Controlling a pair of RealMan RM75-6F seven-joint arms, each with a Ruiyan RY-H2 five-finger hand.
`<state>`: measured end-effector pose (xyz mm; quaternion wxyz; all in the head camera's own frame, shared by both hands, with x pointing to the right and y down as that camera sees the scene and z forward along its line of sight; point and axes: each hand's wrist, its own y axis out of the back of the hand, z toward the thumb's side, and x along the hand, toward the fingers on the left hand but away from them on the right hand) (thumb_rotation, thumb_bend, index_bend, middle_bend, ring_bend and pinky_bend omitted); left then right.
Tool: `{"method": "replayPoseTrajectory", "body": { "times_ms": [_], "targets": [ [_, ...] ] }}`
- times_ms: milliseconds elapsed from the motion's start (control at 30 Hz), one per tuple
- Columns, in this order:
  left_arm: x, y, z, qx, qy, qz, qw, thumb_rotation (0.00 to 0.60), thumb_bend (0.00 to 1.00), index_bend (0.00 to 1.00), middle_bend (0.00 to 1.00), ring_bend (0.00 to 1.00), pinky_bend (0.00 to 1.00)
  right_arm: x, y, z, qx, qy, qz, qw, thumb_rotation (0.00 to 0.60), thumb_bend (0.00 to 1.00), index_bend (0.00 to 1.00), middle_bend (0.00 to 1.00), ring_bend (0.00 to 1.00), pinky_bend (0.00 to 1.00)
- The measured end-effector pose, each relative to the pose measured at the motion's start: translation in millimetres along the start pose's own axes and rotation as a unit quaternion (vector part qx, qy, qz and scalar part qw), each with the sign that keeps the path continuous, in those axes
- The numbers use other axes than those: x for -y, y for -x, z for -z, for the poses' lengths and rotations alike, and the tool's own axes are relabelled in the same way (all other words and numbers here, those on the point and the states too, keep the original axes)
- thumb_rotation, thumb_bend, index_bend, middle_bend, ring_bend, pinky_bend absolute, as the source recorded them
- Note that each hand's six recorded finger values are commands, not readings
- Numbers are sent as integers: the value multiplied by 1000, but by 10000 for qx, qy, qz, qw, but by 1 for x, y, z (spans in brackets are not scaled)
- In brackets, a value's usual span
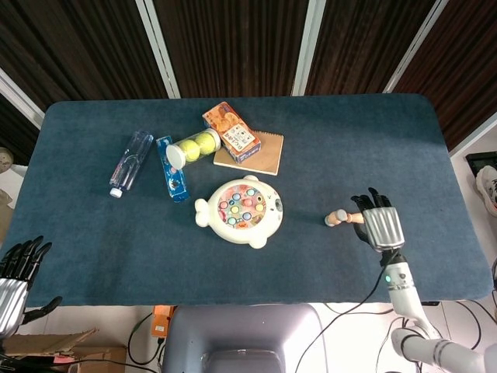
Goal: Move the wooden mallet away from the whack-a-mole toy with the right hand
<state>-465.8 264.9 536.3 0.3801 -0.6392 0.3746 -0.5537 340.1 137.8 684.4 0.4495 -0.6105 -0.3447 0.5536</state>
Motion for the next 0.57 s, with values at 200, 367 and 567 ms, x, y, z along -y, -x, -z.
{"method": "replayPoseTrajectory", "body": {
  "times_ms": [200, 367, 567],
  "targets": [
    [5, -1, -3, -25, -100, 62, 9999, 600, 56, 0, 0, 0, 99, -46, -87, 22, -77, 337, 265, 9991, 600, 239, 153, 132, 0, 128],
    [11, -3, -4, -85, -202, 126, 9997, 600, 56, 0, 0, 0, 99, -67, -171, 50, 235, 348, -102, 9991, 600, 238, 144, 100, 0, 74],
    [16, -5, -7, -152, -275, 177, 9994, 600, 56, 0, 0, 0, 99, -70, -197, 63, 256, 386, -207, 9987, 600, 238, 137, 92, 0, 59]
  ]
}}
